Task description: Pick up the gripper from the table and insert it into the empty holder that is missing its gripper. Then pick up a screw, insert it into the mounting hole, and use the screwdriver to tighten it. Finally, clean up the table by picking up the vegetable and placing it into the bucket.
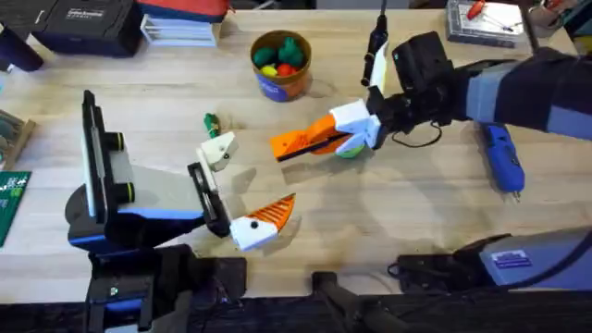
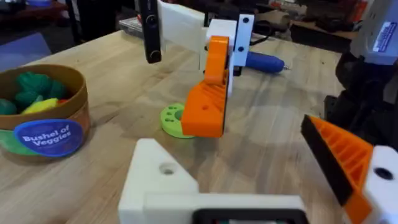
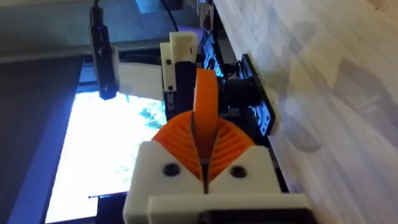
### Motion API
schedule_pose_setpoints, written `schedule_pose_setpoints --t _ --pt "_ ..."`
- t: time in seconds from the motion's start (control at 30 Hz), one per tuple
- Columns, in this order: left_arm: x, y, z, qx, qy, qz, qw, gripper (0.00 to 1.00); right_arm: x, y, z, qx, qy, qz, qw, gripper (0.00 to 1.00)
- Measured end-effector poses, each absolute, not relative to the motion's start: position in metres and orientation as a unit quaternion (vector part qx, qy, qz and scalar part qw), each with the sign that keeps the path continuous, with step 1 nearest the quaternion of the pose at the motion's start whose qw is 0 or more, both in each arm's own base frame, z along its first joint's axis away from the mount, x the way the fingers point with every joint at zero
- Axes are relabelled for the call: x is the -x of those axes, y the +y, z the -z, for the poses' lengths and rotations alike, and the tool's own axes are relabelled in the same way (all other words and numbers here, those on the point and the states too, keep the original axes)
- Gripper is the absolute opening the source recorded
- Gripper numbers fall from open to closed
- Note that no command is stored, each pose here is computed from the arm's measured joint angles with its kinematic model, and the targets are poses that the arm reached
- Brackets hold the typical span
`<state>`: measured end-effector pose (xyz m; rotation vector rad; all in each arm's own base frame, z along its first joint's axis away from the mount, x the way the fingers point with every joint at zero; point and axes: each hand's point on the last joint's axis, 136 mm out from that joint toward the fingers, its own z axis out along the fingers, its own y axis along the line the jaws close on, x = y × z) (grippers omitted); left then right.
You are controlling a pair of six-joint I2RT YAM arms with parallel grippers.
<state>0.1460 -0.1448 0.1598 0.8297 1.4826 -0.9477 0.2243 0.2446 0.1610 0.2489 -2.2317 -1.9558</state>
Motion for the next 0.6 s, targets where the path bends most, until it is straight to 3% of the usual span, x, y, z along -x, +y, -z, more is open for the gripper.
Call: schedule_pose_setpoints --t 0.6 --pt "-0.146 -0.145 -0.16 -0.352 0.63 0.402 0.563 0.985 -0.229 0.292 -0.171 -0.115 -0.754 0.643 0.07 0.012"
